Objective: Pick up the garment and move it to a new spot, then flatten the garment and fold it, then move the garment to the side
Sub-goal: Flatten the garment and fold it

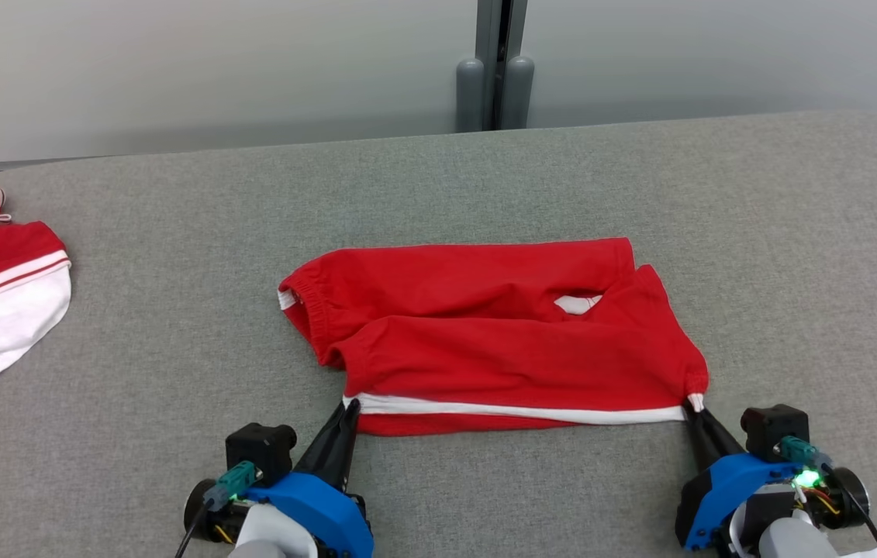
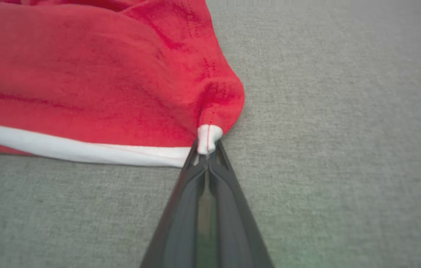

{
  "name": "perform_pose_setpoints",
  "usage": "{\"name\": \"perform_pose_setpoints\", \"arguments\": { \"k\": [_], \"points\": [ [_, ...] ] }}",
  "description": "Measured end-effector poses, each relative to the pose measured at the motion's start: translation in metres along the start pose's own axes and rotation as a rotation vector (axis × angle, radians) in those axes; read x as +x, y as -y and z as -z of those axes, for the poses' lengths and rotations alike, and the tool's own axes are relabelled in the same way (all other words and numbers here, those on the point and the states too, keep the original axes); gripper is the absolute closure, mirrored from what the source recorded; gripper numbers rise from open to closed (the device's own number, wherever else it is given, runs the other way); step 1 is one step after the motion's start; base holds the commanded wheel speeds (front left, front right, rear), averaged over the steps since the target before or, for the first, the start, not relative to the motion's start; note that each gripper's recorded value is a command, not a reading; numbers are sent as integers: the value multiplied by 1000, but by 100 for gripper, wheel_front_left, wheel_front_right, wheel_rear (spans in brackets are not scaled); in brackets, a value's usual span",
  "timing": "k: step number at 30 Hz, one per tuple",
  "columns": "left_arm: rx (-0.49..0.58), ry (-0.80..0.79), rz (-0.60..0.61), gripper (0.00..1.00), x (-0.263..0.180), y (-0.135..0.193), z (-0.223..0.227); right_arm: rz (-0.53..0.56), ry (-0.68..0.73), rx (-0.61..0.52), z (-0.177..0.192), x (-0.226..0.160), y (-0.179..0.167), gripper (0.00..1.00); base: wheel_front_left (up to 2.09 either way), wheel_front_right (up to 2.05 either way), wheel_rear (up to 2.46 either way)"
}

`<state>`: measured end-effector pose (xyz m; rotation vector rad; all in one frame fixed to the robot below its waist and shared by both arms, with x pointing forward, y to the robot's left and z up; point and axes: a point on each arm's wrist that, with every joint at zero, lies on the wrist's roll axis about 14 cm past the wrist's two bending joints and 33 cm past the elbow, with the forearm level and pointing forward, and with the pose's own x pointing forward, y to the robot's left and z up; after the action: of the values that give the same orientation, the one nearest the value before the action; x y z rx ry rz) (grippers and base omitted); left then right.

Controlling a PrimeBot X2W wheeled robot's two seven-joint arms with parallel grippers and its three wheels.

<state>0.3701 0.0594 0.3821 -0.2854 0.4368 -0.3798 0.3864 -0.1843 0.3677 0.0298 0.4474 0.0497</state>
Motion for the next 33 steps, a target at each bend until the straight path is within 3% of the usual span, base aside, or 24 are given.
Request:
{"name": "perform_pose_setpoints", "arguments": {
  "k": [5, 12, 17, 24, 29, 33],
  "points": [
    [15, 87, 17, 100, 3, 4, -25, 10, 120, 12, -34, 1, 3, 100, 0, 0, 0],
    [102, 315, 89, 100, 0, 23, -100, -19, 398, -5, -128, -14, -3, 100, 0, 0, 0],
    [189, 521, 162, 100, -20, 47, -172, -36, 616, -43, -208, -52, -4, 100, 0, 0, 0],
    [420, 806, 265, 100, -77, 91, -283, -38, 879, -125, -297, -129, -10, 100, 0, 0, 0],
    [524, 921, 340, 100, -115, 126, -331, -18, 997, -146, -333, -170, -10, 100, 0, 0, 0],
    [546, 899, 377, 100, -113, 136, -343, -9, 974, -138, -337, -168, -8, 100, 0, 0, 0]
  ]
}}
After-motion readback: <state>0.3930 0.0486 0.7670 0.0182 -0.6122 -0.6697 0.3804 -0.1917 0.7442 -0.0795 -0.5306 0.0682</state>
